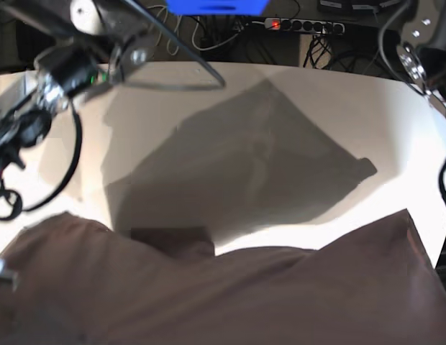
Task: Layout the t-shirt on the table in an organized manner, then fold the t-shirt properly
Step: 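Lift the shirt by the shoulders and lay it down folded over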
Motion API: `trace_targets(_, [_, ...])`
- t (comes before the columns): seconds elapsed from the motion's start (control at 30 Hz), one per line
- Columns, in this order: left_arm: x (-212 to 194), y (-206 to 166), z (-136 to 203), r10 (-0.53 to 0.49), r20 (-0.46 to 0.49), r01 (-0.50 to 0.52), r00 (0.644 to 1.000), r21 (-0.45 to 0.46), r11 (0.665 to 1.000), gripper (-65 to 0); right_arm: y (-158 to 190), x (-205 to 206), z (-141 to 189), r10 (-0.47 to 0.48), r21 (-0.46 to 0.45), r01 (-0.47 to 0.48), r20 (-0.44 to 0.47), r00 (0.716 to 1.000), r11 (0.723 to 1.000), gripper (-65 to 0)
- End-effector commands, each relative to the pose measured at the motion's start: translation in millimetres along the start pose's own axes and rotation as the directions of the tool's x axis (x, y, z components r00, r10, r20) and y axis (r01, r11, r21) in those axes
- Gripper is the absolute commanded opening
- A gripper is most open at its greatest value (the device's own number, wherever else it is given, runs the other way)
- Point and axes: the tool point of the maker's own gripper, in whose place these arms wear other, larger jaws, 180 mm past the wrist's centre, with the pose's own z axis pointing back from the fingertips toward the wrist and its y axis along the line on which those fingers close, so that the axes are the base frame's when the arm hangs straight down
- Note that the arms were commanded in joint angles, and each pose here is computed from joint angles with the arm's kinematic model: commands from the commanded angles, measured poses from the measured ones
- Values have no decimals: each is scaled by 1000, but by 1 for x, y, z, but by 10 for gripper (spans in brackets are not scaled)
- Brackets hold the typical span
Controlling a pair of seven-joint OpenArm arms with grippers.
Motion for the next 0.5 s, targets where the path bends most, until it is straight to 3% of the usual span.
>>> trace_targets(0.0, [31, -8, -3, -13, 92, 16, 996, -22, 1000, -650, 3, 32, -15, -1, 12, -1, 126, 992, 1000, -650])
trace_targets(0.3, [47, -17, -3, -19, 143, 25, 990, -41, 999, -650, 54, 83, -77, 101, 119, -135, 257, 961, 984, -650])
trace_targets(0.47, [41, -12, -1, -18, 128, 21, 992, -26, 999, -650, 65, 91, -85, 106, 141, -150, 278, 955, 979, -650])
